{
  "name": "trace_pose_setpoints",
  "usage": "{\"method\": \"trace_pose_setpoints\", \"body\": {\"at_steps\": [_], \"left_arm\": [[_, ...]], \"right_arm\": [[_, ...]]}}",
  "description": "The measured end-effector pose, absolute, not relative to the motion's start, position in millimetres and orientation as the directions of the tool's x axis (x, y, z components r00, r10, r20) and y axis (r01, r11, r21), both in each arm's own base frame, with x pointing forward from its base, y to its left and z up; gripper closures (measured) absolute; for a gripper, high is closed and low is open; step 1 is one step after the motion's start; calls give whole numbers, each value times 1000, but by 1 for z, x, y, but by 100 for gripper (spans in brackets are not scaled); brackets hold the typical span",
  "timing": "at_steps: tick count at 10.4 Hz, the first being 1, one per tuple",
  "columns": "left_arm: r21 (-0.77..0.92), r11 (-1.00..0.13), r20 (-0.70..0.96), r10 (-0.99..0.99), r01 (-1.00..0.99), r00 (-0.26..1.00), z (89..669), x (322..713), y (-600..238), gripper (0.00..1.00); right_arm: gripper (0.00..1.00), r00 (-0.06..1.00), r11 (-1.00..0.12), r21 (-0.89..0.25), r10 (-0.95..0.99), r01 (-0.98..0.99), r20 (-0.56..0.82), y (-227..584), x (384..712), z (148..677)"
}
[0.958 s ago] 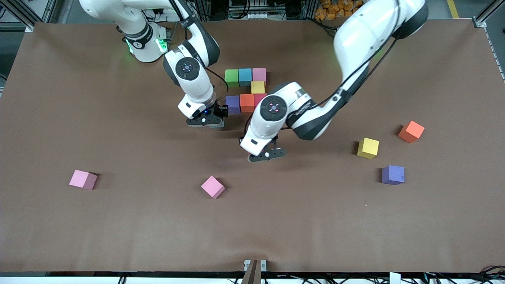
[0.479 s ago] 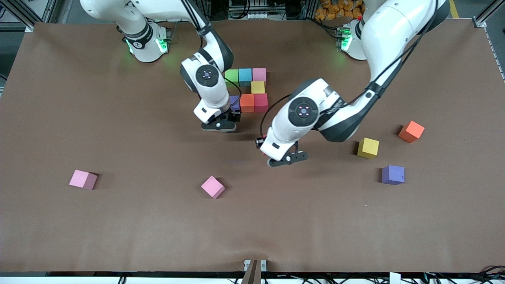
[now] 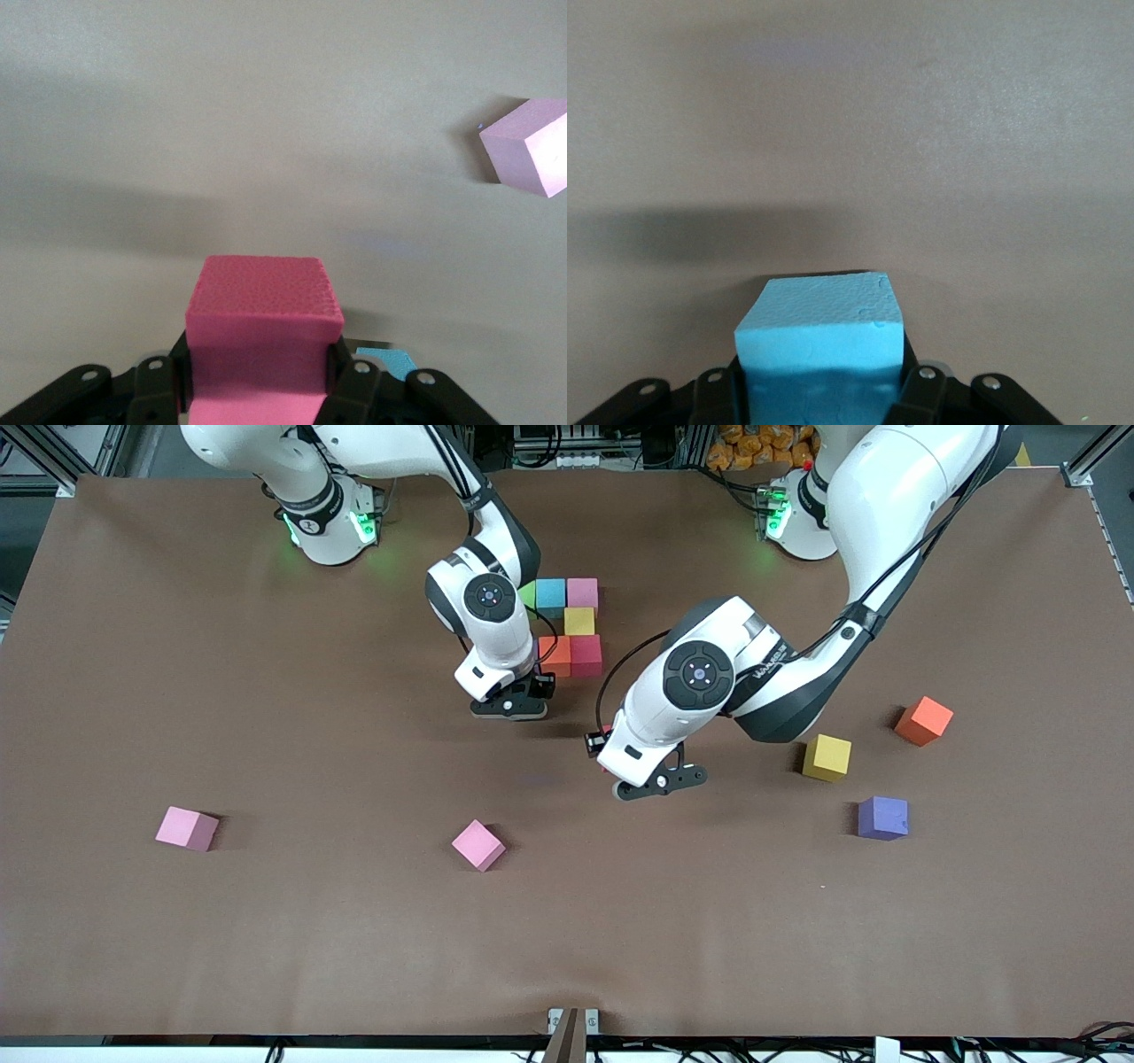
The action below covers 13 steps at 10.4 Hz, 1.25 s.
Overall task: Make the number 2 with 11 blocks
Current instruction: 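Place the cyan cube beside the purple cube while the left gripper carries pink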
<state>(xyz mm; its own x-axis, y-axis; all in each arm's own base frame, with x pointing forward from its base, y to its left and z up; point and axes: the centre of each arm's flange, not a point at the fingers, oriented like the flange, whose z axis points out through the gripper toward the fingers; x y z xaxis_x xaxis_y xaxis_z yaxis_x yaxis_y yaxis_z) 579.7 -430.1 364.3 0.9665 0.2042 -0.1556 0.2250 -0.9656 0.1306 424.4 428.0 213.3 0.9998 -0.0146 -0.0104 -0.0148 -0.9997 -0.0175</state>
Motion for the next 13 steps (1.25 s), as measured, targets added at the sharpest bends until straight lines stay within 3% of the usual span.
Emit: {"method": "trace_pose_setpoints", "body": {"at_steps": [8, 11, 13], "left_arm": [[133, -980, -154, 125, 146, 980, 360, 574, -434, 44], [133, -981, -154, 120, 141, 981, 359, 572, -436, 44], [133, -981, -154, 120, 141, 981, 359, 572, -436, 44]], "right_arm": [[42, 999, -1000, 7, 20, 20, -37, 437, 403, 199], [46, 999, -1000, 8, 25, 25, -39, 439, 401, 198], [41, 999, -1000, 8, 25, 25, -39, 439, 401, 198]]}}
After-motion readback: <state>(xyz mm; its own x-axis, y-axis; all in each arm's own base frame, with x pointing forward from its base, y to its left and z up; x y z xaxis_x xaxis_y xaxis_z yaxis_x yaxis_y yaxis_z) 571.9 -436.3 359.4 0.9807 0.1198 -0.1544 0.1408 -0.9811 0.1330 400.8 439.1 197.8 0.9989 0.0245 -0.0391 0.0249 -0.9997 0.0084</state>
